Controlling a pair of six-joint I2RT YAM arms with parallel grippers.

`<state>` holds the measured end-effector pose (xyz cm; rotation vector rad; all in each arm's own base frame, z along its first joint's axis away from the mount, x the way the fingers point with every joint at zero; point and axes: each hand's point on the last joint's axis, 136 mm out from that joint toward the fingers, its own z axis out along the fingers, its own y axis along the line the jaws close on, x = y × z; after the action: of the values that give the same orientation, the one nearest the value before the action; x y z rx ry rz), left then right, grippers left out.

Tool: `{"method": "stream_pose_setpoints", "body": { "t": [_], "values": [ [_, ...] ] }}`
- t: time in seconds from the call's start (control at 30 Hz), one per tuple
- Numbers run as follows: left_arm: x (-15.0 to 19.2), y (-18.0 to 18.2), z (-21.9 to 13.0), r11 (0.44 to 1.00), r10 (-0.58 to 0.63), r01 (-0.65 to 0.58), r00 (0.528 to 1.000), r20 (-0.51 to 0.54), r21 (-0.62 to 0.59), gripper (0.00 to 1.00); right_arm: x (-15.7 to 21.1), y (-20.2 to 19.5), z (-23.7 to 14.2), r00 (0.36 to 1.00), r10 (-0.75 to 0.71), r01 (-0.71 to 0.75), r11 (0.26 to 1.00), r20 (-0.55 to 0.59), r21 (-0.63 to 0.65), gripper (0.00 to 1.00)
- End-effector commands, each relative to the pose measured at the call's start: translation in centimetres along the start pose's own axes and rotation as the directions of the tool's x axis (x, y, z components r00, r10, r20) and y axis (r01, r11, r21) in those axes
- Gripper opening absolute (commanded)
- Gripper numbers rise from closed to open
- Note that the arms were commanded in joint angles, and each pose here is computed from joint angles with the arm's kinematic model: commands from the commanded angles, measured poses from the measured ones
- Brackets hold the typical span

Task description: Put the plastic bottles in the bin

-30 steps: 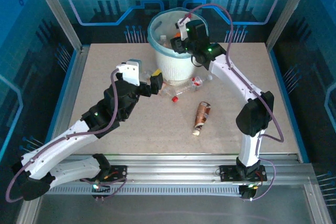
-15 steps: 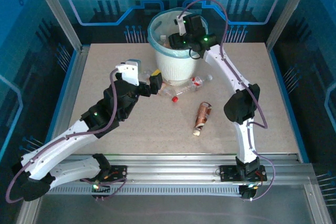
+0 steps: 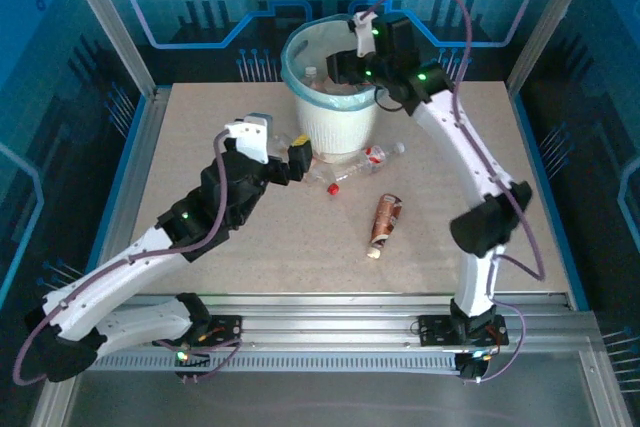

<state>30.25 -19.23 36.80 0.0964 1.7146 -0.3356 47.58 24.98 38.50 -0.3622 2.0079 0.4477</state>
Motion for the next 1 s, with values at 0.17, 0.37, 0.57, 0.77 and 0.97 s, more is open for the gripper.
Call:
{"method": "stream_pose_setpoints", "body": {
  "t": [0.17, 0.37, 0.57, 0.77, 0.97],
  "values": [
    [4.7, -4.9, 3.1, 0.976, 0.102, -0.064, 0.978, -0.179, 0.209, 0.99, 3.2, -2.8, -7.8, 0.986, 0.072, -0.091, 0.988, 0.149, 0.127, 0.69],
    [8.5, -8.2, 4.9, 0.941, 0.164, -0.055, 0.937, -0.309, 0.334, 0.99, 13.3, -8.6, -8.3, 0.965, 0.257, -0.260, 0.921, 0.048, 0.289, 0.77],
    [13.0, -10.1, 5.4, 0.910, 0.227, -0.030, 0.872, -0.434, 0.414, 0.99, 23.4, -9.2, -6.6, 0.892, 0.414, -0.342, 0.880, -0.181, 0.329, 0.83],
    [15.4, -10.5, 5.9, 0.905, 0.253, -0.031, 0.841, -0.478, 0.424, 0.99, 31.1, -8.9, -5.4, 0.796, 0.513, -0.386, 0.839, -0.322, 0.384, 0.85],
    [15.8, -10.3, 6.1, 0.907, 0.264, -0.041, 0.832, -0.488, 0.420, 0.99, 36.3, -7.9, -4.7, 0.705, 0.565, -0.401, 0.816, -0.428, 0.417, 0.84]
  ]
}}
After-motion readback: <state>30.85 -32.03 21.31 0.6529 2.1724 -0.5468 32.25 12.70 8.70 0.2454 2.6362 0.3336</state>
